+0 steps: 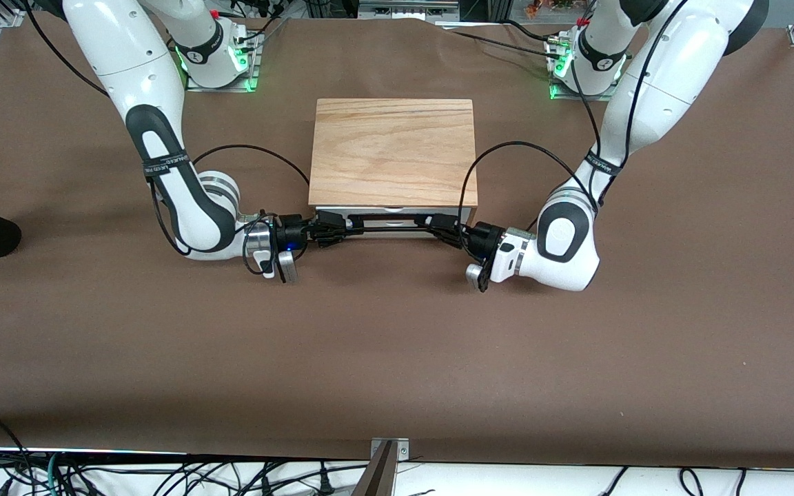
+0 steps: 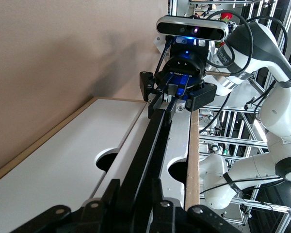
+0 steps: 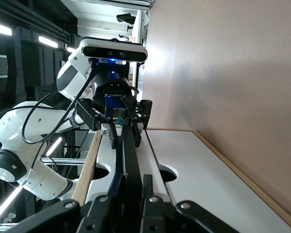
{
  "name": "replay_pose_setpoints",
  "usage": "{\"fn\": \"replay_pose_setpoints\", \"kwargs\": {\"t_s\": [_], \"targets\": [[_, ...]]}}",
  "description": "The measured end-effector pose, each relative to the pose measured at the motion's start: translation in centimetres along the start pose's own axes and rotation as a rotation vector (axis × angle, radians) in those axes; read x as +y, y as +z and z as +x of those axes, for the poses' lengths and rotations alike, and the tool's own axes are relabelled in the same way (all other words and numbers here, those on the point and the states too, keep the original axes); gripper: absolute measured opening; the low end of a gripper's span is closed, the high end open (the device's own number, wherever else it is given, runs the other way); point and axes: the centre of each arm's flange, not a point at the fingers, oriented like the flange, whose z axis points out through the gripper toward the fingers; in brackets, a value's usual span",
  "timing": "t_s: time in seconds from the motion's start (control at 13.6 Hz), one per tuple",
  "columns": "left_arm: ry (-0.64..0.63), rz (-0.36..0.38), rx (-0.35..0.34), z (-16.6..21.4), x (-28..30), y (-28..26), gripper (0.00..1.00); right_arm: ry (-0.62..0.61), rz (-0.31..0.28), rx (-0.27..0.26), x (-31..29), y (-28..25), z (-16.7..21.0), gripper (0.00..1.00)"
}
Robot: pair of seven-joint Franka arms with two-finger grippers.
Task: Pull top drawer with both arms simultaneously
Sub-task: 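Pull the handle outward with the left gripper while the right gripper pulls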
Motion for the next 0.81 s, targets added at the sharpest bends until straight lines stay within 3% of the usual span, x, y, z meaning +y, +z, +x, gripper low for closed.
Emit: {"fn": "replay_pose_setpoints", "kwargs": {"t_s": [0.37, 0.81], "targets": [[0.022, -0.002, 0.003, 0.00, -0.22, -0.14, 0.21, 0.000, -0.001, 0.001, 0.03, 0.00, 0.00, 0.21], [0.024, -0.003, 0.009, 0.38, -0.26, -0.34, 0.21, -0.001, -0.003, 0.004, 0.02, -0.06, 0.08, 0.21]]}}
